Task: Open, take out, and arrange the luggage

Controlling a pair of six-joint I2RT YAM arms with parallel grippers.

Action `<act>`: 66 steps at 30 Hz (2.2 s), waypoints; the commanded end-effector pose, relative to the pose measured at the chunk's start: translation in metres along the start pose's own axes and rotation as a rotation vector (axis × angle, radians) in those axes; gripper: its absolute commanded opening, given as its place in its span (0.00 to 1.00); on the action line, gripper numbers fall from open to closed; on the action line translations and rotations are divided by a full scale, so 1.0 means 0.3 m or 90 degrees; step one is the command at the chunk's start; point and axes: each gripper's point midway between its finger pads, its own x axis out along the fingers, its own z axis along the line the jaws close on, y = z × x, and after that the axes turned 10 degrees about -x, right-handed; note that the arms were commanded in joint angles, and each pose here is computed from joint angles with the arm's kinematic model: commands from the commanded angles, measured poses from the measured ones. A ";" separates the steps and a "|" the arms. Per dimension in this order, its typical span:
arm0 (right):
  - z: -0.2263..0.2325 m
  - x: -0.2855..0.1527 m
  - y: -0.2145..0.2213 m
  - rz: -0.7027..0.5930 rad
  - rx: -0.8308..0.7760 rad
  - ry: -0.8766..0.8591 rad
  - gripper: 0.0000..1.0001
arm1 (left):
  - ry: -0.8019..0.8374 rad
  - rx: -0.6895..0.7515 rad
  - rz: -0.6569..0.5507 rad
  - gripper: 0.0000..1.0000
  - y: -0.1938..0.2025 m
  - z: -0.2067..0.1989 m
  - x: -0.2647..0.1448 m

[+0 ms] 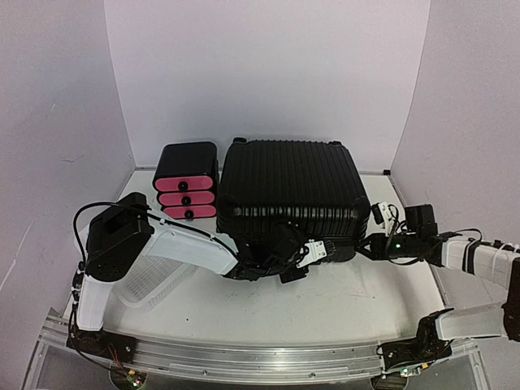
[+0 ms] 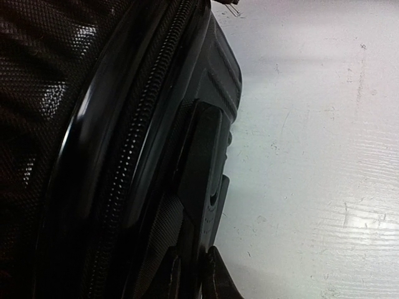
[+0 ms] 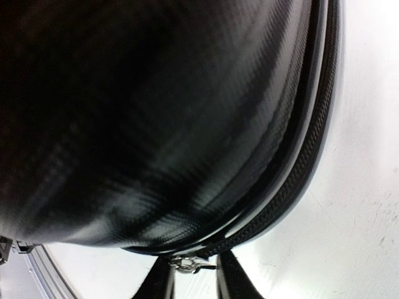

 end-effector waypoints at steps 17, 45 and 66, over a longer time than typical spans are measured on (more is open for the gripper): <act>-0.080 -0.052 -0.019 -0.011 -0.060 0.125 0.00 | -0.140 -0.076 0.055 0.00 0.091 0.182 -0.029; -0.204 -0.093 -0.114 -0.045 -0.119 0.146 0.09 | -0.148 -0.084 0.081 0.00 0.163 0.177 -0.054; -0.031 -0.147 -0.136 -0.123 -0.226 -0.135 0.66 | -0.197 -0.071 0.113 0.00 0.233 0.222 -0.085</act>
